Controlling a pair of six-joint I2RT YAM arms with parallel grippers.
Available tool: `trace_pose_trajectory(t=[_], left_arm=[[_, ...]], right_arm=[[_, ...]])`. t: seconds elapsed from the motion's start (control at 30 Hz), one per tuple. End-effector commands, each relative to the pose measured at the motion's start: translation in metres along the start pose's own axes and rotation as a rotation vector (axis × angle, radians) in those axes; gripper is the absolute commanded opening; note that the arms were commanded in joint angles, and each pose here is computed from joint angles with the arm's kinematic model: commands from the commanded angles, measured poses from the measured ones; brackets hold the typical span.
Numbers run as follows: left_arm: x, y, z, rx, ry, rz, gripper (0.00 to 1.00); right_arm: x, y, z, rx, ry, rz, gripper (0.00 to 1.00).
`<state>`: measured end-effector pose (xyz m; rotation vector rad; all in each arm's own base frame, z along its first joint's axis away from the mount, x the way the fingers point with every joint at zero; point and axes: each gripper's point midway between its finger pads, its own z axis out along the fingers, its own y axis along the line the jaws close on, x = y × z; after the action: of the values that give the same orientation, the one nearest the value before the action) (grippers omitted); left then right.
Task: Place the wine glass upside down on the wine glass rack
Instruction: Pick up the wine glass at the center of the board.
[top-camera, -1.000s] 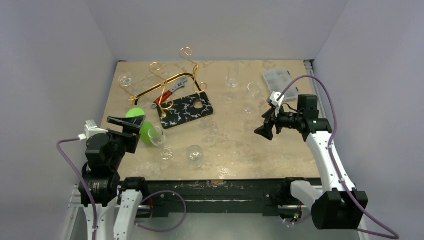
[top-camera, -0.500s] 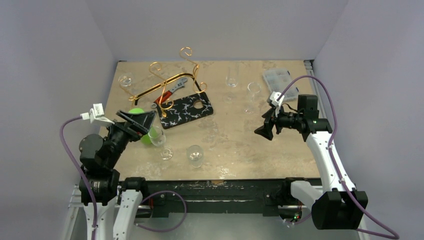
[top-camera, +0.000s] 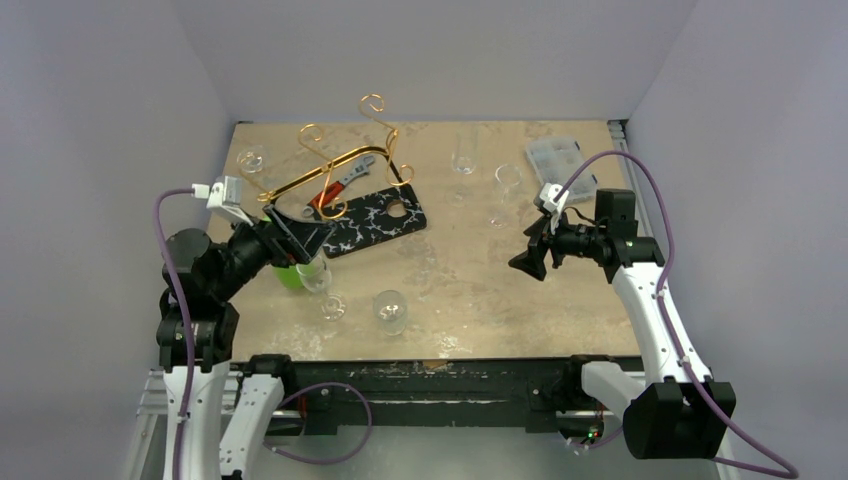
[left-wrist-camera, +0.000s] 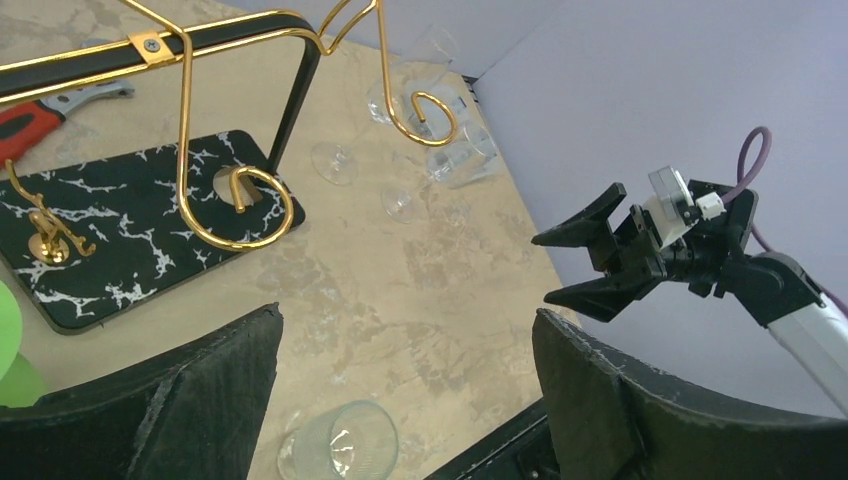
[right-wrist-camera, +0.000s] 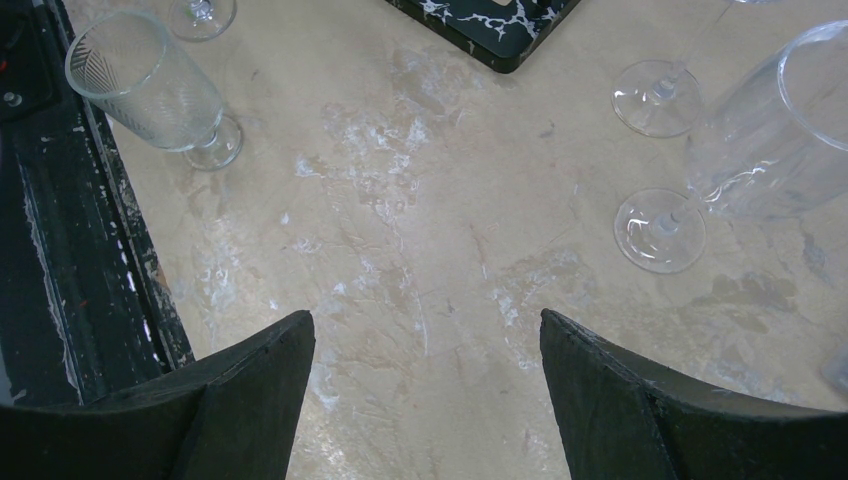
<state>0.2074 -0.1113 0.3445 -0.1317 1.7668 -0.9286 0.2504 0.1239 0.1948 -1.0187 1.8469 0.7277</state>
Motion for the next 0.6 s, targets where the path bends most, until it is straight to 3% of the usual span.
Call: trace_pose_trajectory(t=[0.0, 0.57], left_arm=[[-0.0101, -0.0186, -0.009, 0.059, -0.018, 0.125, 0.91], [-0.0062, -0.0128, -0.0088, 0.045, 0.0, 0.168, 0.92]], right_arm=[[-0.0047, -0.0049, -0.0016, 0.017, -0.005, -0.018, 0.8], [-0.0032, -0.0053, 0.0, 0.012, -0.002, -0.013, 0.8]])
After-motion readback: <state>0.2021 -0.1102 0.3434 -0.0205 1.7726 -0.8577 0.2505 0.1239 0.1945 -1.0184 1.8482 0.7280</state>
